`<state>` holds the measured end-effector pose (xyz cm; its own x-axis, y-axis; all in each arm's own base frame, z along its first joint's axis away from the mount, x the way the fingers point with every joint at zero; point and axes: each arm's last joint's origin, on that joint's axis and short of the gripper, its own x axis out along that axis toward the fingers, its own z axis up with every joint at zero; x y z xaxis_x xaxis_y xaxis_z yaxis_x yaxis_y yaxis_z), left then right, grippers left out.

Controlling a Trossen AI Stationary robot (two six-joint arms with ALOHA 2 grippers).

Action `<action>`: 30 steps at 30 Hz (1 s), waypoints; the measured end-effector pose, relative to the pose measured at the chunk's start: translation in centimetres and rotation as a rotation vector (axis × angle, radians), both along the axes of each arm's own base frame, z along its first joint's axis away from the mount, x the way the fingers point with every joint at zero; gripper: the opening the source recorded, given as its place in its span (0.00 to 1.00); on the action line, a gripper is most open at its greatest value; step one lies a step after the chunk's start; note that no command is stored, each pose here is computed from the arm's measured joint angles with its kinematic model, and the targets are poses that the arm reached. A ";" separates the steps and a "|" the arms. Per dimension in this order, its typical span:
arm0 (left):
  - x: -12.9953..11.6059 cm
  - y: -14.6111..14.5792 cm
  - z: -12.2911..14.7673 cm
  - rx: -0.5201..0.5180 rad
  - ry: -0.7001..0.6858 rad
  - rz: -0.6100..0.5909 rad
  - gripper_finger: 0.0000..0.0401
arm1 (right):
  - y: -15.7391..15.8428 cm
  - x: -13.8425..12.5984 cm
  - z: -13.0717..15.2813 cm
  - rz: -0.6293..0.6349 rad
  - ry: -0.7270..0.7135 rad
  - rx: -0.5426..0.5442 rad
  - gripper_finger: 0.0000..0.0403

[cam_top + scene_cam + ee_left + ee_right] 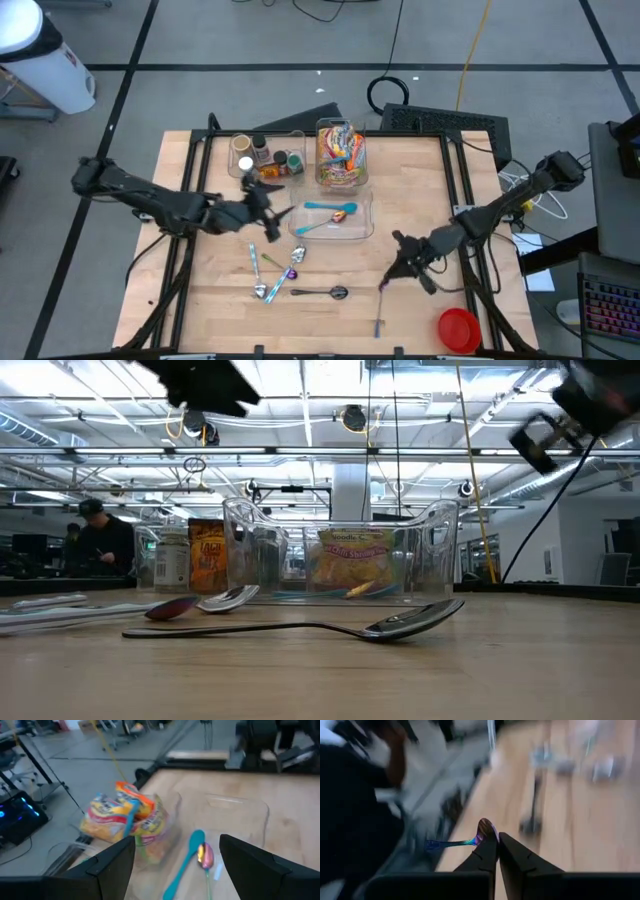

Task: Pick & Place Food Item
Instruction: Put the bottom purple spoon into the bottom transparent container

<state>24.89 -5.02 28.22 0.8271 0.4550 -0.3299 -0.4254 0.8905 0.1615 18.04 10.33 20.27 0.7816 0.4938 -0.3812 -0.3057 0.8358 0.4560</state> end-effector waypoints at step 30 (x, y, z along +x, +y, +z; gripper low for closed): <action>-11.5 2.9 -4.6 -0.044 -0.454 -0.045 0.74 | -10.5 13.1 -1.5 -0.755 -0.286 -0.679 0.00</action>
<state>13.36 -2.09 23.58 0.9112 0.4086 0.0526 -0.4048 0.9117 -0.0709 31.11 -0.18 18.81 0.9015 -0.4066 -0.1482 0.3784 0.9067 -0.1862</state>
